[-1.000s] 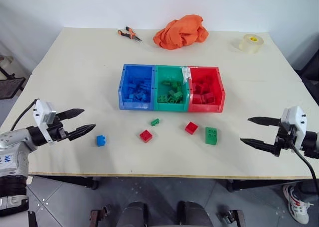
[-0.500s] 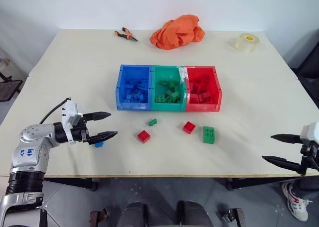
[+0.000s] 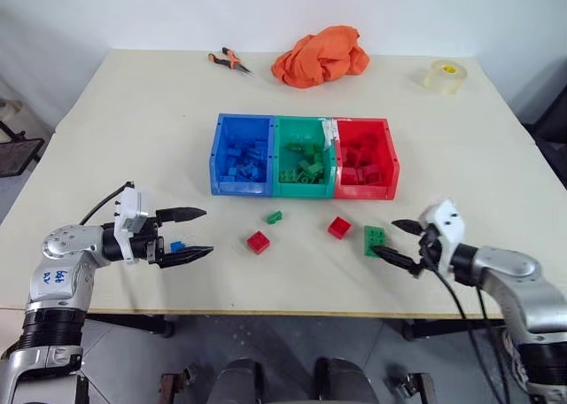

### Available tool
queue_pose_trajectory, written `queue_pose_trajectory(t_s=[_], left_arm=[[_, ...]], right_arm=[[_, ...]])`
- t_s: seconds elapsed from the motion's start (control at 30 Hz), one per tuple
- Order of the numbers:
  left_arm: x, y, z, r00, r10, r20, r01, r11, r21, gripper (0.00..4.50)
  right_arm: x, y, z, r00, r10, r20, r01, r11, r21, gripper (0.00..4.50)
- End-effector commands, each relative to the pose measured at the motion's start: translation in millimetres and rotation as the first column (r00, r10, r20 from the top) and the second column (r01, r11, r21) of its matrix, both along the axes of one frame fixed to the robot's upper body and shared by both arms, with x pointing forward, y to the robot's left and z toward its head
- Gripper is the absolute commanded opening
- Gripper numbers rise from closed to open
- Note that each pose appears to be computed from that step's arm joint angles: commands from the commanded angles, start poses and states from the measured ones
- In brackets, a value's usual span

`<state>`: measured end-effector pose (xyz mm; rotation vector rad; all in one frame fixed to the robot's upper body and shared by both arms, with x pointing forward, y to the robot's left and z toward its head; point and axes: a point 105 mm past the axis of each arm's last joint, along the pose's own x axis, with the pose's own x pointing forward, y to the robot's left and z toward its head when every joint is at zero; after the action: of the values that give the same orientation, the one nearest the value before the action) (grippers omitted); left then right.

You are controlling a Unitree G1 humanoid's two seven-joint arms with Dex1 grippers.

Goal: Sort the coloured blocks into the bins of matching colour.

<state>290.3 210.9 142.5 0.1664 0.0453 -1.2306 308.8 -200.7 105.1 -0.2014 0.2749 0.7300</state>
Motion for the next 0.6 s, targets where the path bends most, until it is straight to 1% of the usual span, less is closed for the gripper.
queue_pose_trajectory(t_s=[0.03,0.2,0.37,0.47,0.6], left_arm=[[-3.9,-6.8,10.9,0.999,-0.023,0.049,0.024,0.999,-0.026,4.37],[-5.4,-9.3,10.9,0.999,-0.021,0.051,0.022,0.999,-0.032,4.37],[-4.6,-9.7,11.4,0.999,-0.015,0.049,0.017,0.999,-0.037,4.37],[-3.0,-9.0,11.6,0.999,-0.008,0.05,0.01,0.999,-0.036,4.5],[-0.9,-9.4,12.5,0.999,-0.001,0.055,0.004,0.999,-0.038,4.5]], right_arm=[[3.1,3.5,-6.9,0.999,-0.032,0.006,0.033,0.999,-0.015,4.5],[5.2,7.9,-21.9,0.997,-0.075,-0.004,0.075,0.997,-0.029,4.5],[7.0,9.5,-20.2,0.995,-0.099,0.032,0.1,0.995,-0.012,4.5],[7.7,12.3,-17.0,0.994,-0.095,0.06,0.095,0.995,0.006,3.89],[8.8,20.5,-7.8,0.992,-0.072,0.104,0.067,0.996,0.054,2.55]])
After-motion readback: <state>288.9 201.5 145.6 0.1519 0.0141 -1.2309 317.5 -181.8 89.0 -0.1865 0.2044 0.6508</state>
